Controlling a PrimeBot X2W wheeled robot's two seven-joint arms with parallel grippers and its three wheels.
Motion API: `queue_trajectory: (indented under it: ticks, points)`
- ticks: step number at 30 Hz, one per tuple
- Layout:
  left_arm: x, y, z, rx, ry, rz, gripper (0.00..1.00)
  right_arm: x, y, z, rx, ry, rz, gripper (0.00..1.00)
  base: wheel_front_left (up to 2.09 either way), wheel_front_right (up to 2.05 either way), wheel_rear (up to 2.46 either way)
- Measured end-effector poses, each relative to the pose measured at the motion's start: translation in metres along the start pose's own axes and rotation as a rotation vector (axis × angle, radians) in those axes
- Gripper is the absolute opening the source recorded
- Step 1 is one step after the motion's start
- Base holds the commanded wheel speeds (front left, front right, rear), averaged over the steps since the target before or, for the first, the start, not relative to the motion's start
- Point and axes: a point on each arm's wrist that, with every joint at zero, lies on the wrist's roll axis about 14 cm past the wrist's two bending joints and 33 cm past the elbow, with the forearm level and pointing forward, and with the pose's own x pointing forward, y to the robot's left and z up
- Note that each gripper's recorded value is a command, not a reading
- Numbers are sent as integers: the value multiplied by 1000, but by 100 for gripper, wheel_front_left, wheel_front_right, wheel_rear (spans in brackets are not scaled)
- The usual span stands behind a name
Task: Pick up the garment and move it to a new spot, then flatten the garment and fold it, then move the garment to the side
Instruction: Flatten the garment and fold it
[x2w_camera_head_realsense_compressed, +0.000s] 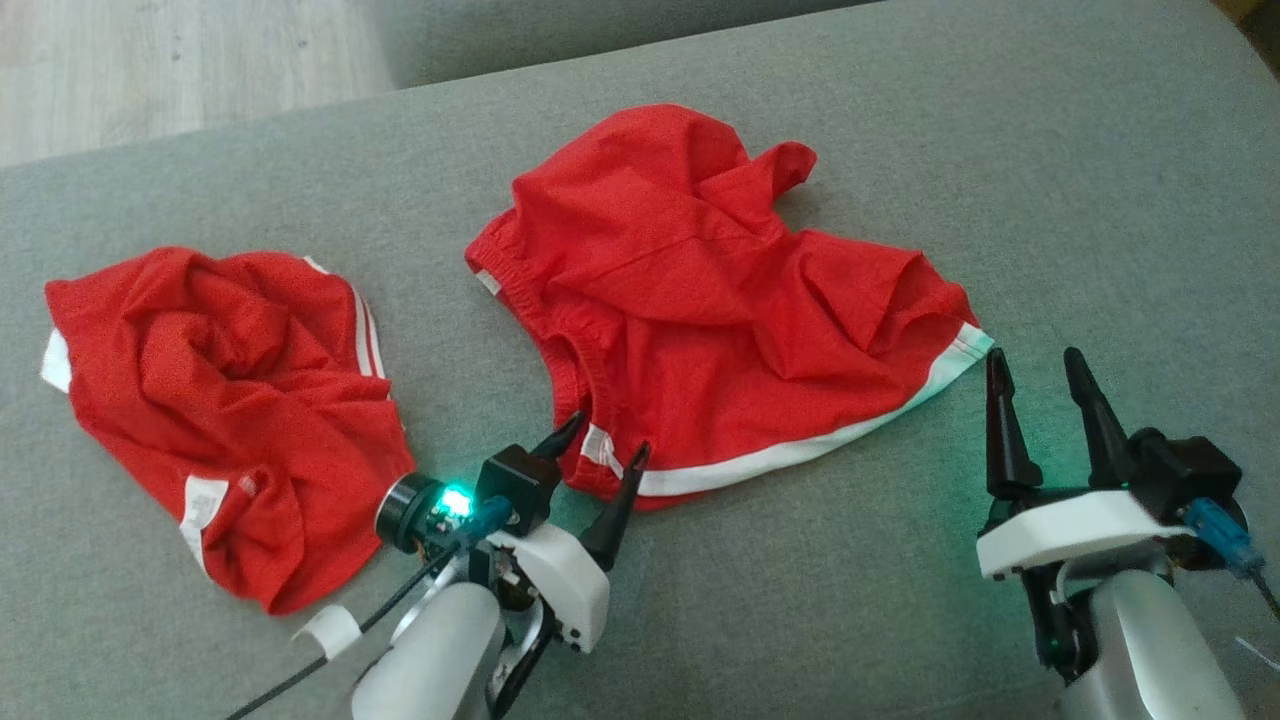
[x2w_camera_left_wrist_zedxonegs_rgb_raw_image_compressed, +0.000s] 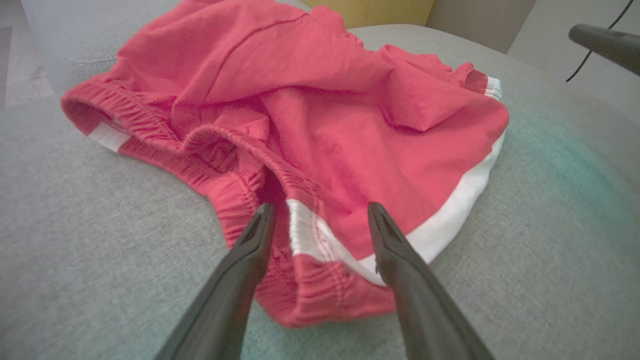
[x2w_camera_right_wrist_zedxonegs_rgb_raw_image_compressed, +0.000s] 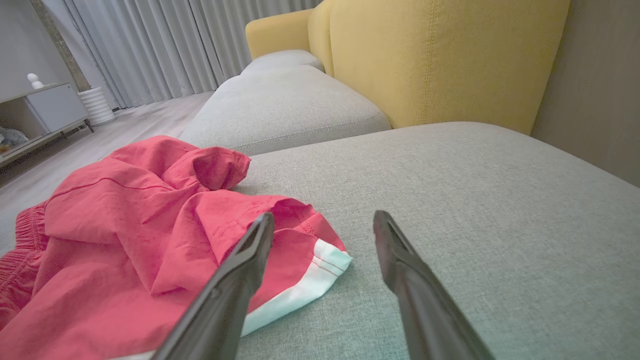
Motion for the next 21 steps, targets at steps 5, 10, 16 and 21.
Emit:
queue_trajectory:
  ticks: [5,10,16,21]
  points:
    - [-3,2,7,10,-21,11,0,0,3,-3,2,9,7,100,0,0,0]
    - [-6,2,16,12,-50,11,0,0,5,-6,4,21,14,100,0,0,0]
    - [-13,9,36,24,-135,42,0,-4,4,-32,-10,106,11,100,0,0,0]
    - [-21,17,46,29,-186,76,0,5,-2,-40,-21,150,-9,100,0,0,0]
